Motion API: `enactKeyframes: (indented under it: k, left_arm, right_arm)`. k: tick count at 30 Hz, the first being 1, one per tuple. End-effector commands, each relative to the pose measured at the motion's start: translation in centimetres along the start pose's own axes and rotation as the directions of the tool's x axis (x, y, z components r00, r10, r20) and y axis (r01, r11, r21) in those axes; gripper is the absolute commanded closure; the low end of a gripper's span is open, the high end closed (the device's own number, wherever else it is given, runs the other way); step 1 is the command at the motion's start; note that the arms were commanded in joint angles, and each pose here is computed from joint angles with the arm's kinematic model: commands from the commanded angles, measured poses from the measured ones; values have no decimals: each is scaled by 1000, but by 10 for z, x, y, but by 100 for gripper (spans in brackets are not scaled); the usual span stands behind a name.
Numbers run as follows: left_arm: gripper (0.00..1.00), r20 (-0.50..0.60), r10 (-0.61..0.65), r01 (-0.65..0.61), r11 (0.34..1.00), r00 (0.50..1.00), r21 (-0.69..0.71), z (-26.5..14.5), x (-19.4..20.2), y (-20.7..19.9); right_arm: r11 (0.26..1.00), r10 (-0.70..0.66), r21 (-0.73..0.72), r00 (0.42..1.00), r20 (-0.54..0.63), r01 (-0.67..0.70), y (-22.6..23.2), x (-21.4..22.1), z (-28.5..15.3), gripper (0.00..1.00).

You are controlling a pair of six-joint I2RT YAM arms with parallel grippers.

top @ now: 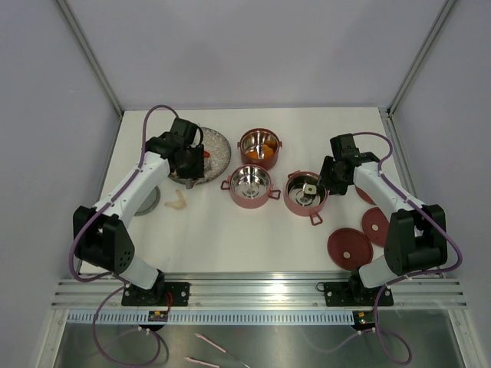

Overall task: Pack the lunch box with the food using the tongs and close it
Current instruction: Pick up the fake food from the plate.

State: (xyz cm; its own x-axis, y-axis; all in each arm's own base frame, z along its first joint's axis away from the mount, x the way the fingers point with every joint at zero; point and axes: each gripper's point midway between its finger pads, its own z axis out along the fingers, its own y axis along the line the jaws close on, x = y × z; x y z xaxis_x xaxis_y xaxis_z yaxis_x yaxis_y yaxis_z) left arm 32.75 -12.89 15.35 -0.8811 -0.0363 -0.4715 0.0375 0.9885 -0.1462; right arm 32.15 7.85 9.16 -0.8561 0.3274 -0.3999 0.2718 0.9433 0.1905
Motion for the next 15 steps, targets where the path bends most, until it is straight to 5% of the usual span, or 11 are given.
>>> enactKeyframes:
  k: [1, 15]
  left_arm:
    - [62, 144, 10, -6, 1000, 989, -28, -26, -35, 4]
    - [62, 65, -35, 51, 963, 997, -264, 14, -28, 53]
  right_arm:
    - [1000, 12, -29, 1000, 25, -12, 5, -5, -9, 47]
    - [999, 7, -37, 1000, 12, -7, 6, -2, -5, 47]
